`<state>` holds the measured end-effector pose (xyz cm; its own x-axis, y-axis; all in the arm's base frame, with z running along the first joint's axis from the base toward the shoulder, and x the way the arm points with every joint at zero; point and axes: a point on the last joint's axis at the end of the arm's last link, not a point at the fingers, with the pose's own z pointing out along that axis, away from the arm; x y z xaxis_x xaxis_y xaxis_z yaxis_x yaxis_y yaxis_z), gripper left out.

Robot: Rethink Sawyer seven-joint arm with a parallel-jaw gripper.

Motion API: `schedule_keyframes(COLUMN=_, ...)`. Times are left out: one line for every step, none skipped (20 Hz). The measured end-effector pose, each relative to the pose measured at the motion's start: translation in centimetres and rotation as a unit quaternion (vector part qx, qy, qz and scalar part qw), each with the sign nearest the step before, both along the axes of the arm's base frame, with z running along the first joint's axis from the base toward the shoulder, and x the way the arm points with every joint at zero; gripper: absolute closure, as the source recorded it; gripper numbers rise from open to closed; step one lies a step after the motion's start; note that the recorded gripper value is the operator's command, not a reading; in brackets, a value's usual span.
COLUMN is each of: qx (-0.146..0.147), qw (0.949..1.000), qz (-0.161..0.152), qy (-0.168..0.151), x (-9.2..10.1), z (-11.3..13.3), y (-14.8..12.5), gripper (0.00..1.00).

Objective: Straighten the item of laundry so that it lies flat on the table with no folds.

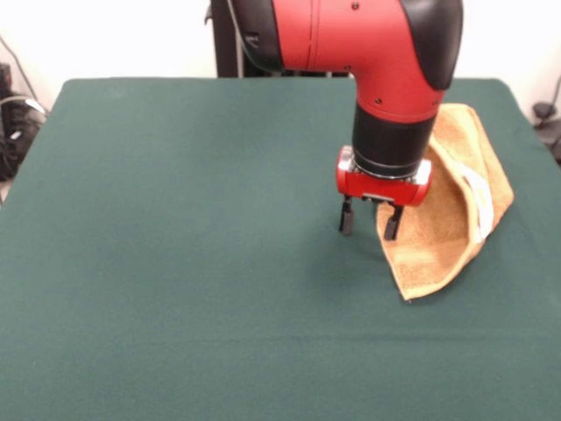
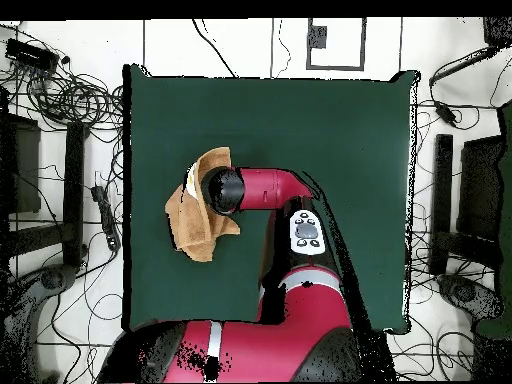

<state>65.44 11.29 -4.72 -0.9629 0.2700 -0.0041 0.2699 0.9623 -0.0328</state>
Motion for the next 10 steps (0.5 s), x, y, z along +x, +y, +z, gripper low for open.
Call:
schedule_keyframes(qx=0.0, qw=1.0, qz=0.0, qy=0.0, x=-0.02, z=0.01, y=0.0, gripper=0.0)
schedule_keyframes(qx=0.001, qw=1.0, qz=-0.001, qy=0.0, x=-0.08, z=0.05, y=-0.01, gripper=0.0)
schedule_keyframes(qx=0.001, qw=1.0, qz=-0.001, qy=0.001, x=-0.12, z=0.08, y=-0.01, gripper=0.0)
schedule_keyframes(qx=0.001, qw=1.0, qz=-0.002, qy=0.002, x=-0.26, z=0.16, y=0.01, gripper=0.0)
schedule_keyframes(qx=0.001, qw=1.0, qz=-0.002, qy=0.002, x=-0.33, z=0.18, y=0.03, gripper=0.0)
schedule_keyframes(qx=0.002, qw=1.0, qz=-0.002, qy=0.003, x=-0.38, z=0.18, y=0.04, gripper=0.0)
schedule_keyframes(qx=0.002, qw=1.0, qz=-0.002, qy=0.003, x=-0.4, z=0.18, y=0.03, gripper=0.0)
schedule_keyframes(qx=0.002, qw=1.0, qz=-0.002, qy=0.001, x=-0.36, z=0.18, y=0.04, gripper=0.0)
schedule_keyframes(qx=0.002, qw=1.0, qz=-0.003, qy=0.001, x=-0.36, z=0.17, y=0.03, gripper=0.0)
schedule_keyframes(qx=0.002, qw=1.0, qz=-0.003, qy=0.001, x=-0.37, z=0.17, y=0.04, gripper=0.0)
